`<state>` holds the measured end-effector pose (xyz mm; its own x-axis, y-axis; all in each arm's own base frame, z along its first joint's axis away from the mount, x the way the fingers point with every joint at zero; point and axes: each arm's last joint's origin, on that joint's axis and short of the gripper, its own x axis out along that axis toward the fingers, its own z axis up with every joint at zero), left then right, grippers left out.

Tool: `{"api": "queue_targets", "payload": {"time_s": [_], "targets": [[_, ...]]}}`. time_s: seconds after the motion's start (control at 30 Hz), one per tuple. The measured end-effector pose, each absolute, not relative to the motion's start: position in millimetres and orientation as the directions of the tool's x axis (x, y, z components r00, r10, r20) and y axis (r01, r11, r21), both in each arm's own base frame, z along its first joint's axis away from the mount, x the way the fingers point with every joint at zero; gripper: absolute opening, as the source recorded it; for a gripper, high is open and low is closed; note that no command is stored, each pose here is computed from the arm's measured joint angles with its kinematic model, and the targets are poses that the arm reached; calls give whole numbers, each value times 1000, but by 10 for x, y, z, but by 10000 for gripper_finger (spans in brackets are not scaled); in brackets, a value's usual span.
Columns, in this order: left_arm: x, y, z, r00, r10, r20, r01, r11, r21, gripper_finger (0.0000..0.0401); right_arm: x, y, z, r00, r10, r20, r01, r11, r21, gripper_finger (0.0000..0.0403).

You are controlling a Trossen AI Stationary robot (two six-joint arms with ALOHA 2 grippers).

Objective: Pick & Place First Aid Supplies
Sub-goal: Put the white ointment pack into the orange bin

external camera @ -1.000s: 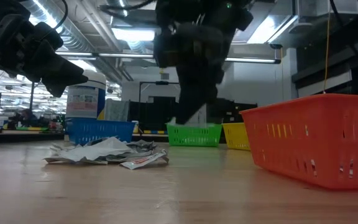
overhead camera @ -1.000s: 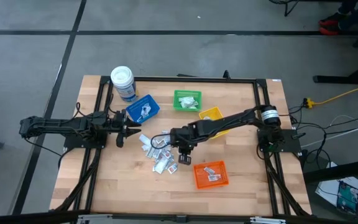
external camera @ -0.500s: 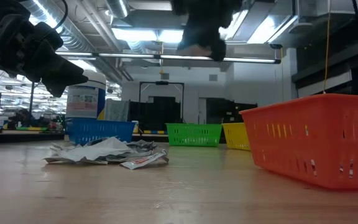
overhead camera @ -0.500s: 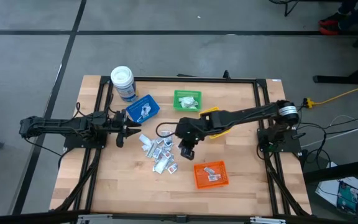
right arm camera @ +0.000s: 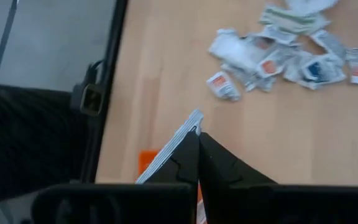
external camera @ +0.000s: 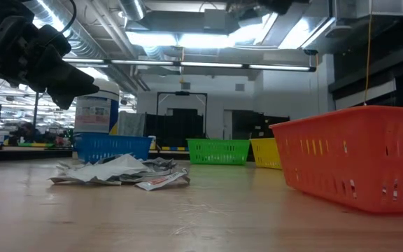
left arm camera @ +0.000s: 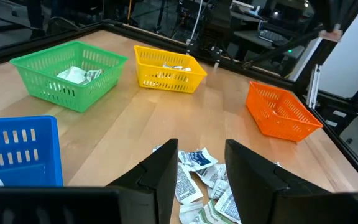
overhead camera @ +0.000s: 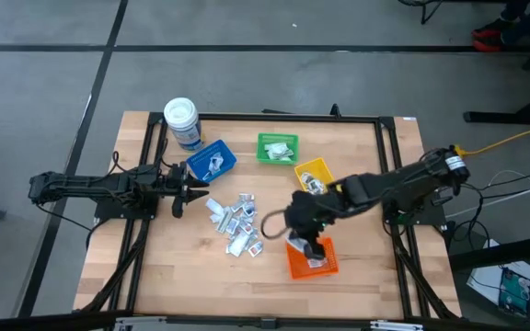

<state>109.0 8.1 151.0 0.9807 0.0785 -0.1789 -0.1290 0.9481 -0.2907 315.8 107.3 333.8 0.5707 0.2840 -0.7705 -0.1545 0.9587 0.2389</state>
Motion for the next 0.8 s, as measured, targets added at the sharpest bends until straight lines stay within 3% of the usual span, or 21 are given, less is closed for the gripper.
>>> {"api": "queue_targets", "payload": {"time_s": [0.33, 0.8], "targets": [[1090, 82, 1510, 981, 79, -179, -130, 948, -291, 127, 2878, 1634, 3301, 491, 375, -786, -451, 882, 139, 5], [1089, 82, 1510, 981, 79, -179, -129, 948, -291, 127, 2576, 1863, 2663, 315, 332, -889, -694, 720, 23, 5]]}}
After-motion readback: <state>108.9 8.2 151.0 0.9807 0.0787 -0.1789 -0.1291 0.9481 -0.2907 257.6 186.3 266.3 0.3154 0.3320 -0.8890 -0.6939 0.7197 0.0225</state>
